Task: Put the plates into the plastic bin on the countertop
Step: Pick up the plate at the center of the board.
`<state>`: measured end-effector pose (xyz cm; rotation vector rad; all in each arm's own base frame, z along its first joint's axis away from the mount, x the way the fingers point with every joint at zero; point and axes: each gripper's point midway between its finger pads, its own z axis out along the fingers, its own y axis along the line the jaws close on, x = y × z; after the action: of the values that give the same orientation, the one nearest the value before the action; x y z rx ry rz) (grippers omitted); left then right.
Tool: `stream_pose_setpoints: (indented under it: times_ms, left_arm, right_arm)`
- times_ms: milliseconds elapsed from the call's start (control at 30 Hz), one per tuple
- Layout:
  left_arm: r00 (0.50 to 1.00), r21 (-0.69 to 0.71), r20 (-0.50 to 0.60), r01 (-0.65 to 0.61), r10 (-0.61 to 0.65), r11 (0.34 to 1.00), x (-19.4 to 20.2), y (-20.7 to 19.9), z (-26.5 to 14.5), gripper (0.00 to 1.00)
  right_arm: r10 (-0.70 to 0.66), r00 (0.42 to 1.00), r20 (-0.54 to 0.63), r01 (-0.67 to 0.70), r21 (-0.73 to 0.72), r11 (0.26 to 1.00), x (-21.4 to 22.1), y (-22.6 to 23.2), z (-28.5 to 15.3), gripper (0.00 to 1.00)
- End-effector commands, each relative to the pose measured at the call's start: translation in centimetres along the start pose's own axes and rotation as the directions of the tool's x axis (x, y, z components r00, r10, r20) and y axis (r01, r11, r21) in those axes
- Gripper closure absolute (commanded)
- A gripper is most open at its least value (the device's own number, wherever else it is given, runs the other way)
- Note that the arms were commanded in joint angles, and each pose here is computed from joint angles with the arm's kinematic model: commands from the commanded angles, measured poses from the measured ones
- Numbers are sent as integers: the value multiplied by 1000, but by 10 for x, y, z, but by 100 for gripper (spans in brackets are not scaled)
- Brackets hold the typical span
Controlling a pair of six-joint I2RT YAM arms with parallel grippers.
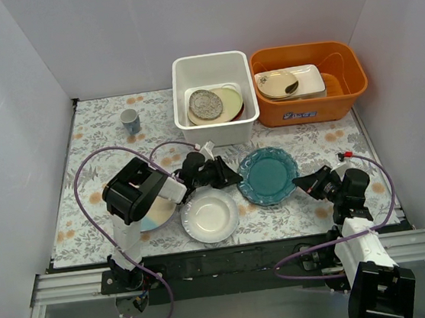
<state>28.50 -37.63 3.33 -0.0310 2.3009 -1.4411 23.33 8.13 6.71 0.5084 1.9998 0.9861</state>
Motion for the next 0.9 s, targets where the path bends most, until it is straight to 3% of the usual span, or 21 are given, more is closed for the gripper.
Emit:
stream_pose_setpoints:
  times_ms: [0, 167, 500, 700, 867]
  left_arm:
    - [995, 327, -32, -81, 97, 942, 13, -94, -16, 78]
    - [994, 411, -19, -90, 107, 907, 8, -113, -15, 69]
    - [992, 490, -19, -96, 121, 866, 5, -137, -8, 65]
    - [985, 577, -13, -131, 170, 806, 8, -158, -18, 55]
    - [981, 599, -18, -144, 193, 788, 8, -165, -16, 55]
  right_arm:
    - [1, 996, -84, -6, -64, 998, 41, -9, -4, 99]
    - [1, 996, -89, -8, -86, 996, 42, -5, -5, 99]
    - [-4, 996, -94, -7, -112, 994, 42, -1, -5, 99]
    - [-10, 994, -106, -7, -162, 987, 44, 7, -7, 99]
    - [-6, 993, -122, -20, -209, 978, 47, 15, -10, 99]
